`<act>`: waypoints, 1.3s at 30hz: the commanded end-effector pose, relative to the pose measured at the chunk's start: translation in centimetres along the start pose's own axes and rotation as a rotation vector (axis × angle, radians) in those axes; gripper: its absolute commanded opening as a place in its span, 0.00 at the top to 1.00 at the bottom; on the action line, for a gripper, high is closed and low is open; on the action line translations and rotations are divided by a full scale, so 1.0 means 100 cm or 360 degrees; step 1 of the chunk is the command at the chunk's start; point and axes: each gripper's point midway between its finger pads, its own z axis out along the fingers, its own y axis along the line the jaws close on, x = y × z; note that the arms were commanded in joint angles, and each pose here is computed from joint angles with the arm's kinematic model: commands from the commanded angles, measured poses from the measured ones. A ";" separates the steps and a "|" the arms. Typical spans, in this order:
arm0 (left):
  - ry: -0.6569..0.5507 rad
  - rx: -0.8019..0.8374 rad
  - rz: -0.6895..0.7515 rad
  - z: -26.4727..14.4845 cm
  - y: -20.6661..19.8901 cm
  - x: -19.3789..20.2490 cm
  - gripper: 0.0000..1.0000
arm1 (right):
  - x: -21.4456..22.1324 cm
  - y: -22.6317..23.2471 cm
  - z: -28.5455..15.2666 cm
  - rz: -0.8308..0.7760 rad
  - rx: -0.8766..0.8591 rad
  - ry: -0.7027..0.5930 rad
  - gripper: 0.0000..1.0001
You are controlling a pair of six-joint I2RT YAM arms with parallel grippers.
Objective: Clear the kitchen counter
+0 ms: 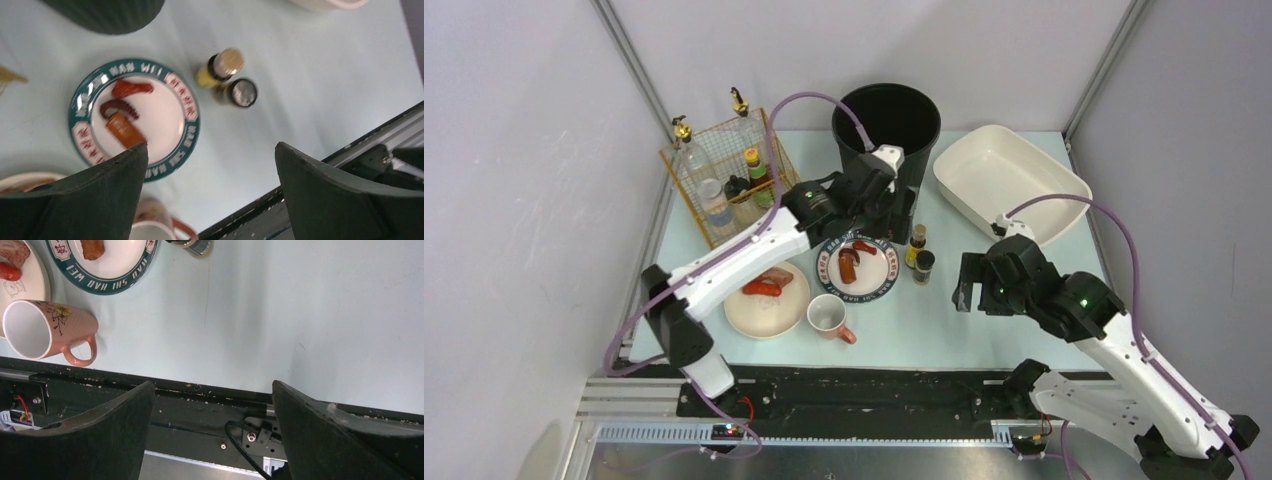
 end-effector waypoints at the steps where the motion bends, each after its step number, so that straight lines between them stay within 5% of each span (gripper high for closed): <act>1: -0.0025 0.0165 -0.0041 0.023 -0.041 -0.020 0.00 | 0.000 -0.012 -0.013 0.0013 0.0027 -0.0053 0.09; 19: 0.0029 0.0021 -0.0065 0.101 -0.056 -0.017 0.01 | 0.021 -0.011 -0.015 0.0064 -0.0079 -0.0005 0.09; 26: 0.0058 -0.0052 -0.0047 0.120 -0.049 -0.007 0.11 | 0.024 -0.009 -0.012 0.0068 -0.0096 0.0014 0.09; 39: 0.0072 -0.0148 -0.0037 0.135 -0.038 0.002 0.45 | 0.029 -0.012 -0.009 0.0076 -0.0090 0.0025 0.09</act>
